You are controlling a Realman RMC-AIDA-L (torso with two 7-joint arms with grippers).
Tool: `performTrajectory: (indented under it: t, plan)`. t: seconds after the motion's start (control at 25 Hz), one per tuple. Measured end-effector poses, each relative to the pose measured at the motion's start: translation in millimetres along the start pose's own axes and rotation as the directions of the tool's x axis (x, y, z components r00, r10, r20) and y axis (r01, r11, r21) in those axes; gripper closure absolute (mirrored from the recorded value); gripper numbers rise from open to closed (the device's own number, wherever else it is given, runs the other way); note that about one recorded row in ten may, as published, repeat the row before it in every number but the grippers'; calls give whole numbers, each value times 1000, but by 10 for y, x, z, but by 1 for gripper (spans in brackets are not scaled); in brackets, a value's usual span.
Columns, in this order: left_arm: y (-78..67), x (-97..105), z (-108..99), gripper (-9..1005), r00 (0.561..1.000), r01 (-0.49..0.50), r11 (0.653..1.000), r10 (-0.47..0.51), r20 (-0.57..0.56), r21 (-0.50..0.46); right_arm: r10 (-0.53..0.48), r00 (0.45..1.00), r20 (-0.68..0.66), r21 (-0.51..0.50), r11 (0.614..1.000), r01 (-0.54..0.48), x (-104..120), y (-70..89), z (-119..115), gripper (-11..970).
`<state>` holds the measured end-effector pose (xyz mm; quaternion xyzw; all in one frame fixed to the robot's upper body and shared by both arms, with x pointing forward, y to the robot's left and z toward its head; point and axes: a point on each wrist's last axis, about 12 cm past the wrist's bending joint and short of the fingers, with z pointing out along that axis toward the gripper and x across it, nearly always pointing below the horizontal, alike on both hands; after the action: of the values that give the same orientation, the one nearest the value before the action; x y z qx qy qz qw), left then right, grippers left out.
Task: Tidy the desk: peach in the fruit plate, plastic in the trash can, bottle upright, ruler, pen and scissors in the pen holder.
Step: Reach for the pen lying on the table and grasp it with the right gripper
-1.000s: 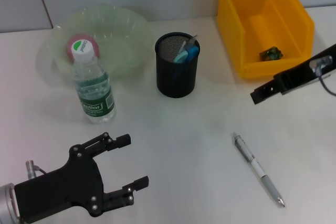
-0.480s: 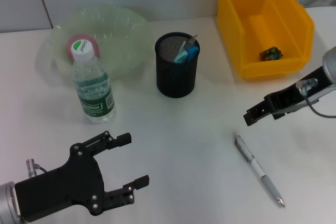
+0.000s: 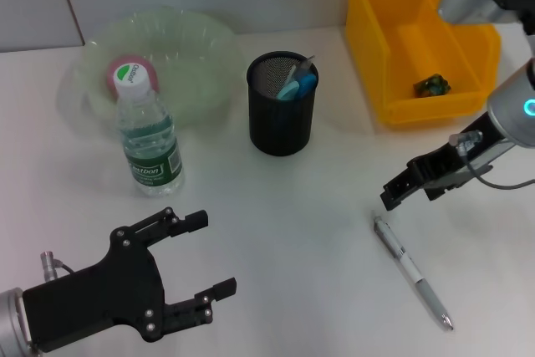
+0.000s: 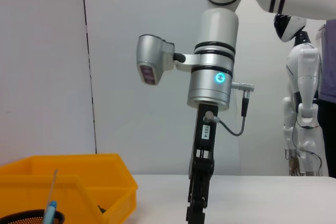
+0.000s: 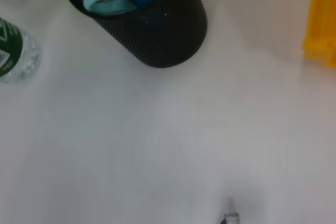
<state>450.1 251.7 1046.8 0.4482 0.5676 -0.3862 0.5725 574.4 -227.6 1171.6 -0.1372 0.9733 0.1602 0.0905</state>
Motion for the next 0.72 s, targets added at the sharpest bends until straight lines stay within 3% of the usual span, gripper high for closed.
performTrajectory:
  t: [0.72]
  plan:
    - [-4, 5, -4, 201, 1000, -4, 1000, 4, -1, -2, -54, 990, -129, 46, 997, 61, -158, 133, 243, 237]
